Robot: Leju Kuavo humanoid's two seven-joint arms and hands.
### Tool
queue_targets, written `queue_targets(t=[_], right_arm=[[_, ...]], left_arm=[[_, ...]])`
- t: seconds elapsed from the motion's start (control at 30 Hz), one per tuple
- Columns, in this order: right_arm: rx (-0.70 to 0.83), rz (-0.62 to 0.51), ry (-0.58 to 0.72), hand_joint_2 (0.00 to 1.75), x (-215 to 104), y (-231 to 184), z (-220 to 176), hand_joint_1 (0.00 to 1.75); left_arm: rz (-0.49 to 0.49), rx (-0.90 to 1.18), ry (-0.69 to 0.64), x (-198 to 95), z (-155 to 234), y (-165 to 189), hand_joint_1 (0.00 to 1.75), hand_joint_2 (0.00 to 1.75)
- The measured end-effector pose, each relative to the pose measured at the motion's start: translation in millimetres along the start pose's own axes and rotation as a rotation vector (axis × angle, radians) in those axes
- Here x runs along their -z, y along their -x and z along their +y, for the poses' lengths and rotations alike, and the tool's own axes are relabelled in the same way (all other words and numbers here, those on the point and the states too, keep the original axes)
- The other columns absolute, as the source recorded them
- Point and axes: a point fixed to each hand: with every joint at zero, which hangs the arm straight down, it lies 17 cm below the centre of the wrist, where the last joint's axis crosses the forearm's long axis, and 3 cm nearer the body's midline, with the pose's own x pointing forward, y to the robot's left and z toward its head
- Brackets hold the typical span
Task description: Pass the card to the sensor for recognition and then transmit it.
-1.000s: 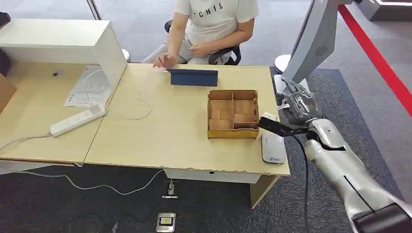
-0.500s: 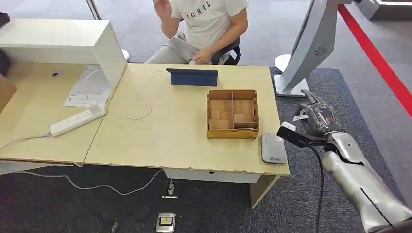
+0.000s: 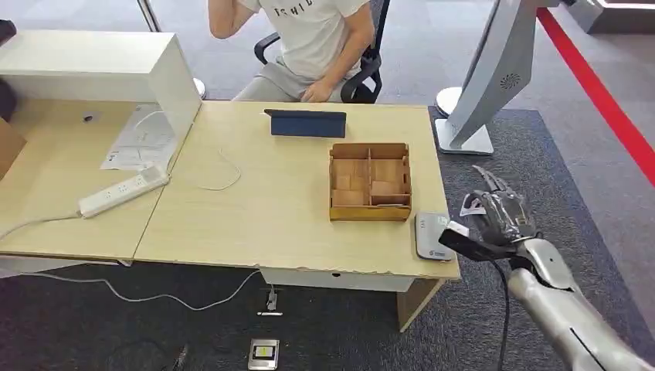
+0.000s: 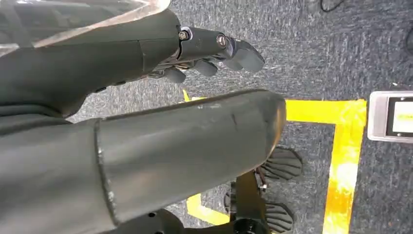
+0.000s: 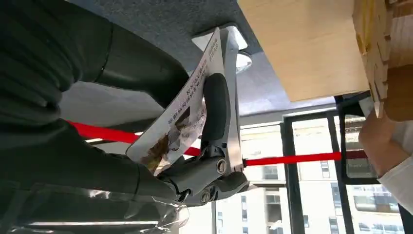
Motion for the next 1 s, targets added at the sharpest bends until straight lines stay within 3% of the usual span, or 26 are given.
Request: queue_targets(t=[1.0], right_arm=[[0.004, 0.028, -0.091, 1.75, -23, 4, 41, 1.75]], left_arm=[[-0.035, 0.062, -0.010, 1, 1, -17, 0.00, 0.00]])
